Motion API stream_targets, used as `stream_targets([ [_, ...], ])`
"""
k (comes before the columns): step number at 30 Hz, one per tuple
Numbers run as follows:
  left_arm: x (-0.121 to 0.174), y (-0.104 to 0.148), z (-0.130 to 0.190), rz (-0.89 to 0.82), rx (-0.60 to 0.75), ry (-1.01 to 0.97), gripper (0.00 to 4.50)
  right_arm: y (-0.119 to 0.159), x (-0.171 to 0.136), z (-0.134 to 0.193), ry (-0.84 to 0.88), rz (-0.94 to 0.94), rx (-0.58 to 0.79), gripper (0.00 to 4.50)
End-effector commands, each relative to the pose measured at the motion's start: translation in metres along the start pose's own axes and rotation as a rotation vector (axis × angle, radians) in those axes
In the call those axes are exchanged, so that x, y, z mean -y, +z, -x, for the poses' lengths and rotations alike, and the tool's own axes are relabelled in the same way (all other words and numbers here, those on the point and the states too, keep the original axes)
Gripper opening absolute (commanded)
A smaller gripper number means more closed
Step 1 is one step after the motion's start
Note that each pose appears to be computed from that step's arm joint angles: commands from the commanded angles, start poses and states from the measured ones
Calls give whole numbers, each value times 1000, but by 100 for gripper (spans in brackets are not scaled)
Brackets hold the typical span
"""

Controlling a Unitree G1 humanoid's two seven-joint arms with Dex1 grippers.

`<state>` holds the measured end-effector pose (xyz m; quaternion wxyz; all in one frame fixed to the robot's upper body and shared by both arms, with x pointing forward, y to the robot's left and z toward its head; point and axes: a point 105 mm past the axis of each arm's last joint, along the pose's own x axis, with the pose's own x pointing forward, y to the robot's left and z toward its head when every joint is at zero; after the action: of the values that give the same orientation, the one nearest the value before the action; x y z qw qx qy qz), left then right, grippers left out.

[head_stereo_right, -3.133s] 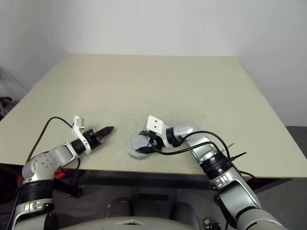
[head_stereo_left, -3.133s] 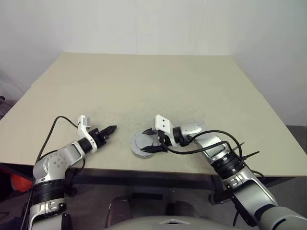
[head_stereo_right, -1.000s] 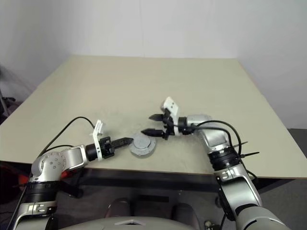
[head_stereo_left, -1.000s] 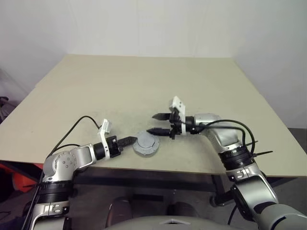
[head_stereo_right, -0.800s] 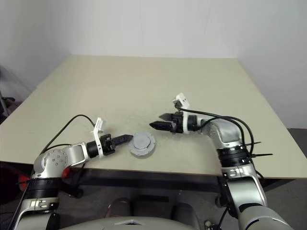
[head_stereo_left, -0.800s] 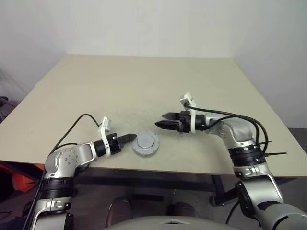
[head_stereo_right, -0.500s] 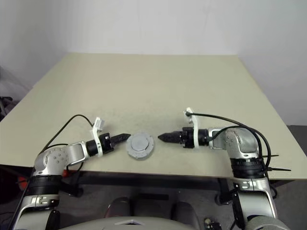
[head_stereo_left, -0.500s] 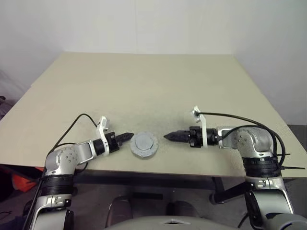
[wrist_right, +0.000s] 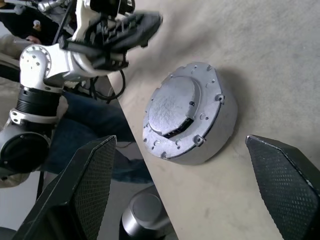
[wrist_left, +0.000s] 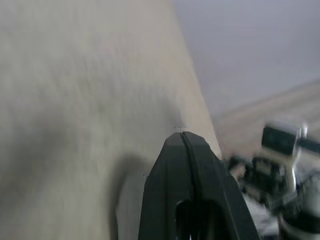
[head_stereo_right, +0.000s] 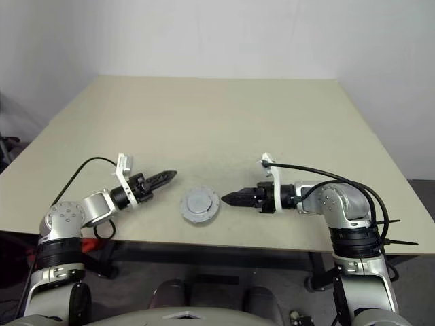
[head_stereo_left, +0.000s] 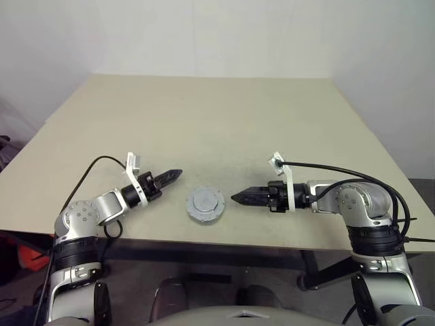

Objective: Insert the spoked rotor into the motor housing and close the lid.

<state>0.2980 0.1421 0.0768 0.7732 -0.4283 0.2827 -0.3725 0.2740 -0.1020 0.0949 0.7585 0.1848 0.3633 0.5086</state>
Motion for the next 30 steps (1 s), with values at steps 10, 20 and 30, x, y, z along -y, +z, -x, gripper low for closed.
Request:
stream_targets([
  [10,5,-36,4,-24,-188,-15,0,-17,9,2,-14,-57,-29,429],
  [20,-3,-45,4,-50,-209,29,0,-14,-2,-18,78,-254,28,429],
  [30,-5,-42,1,-78,-195,46,0,-2,-12,-42,134,-334,56,429],
])
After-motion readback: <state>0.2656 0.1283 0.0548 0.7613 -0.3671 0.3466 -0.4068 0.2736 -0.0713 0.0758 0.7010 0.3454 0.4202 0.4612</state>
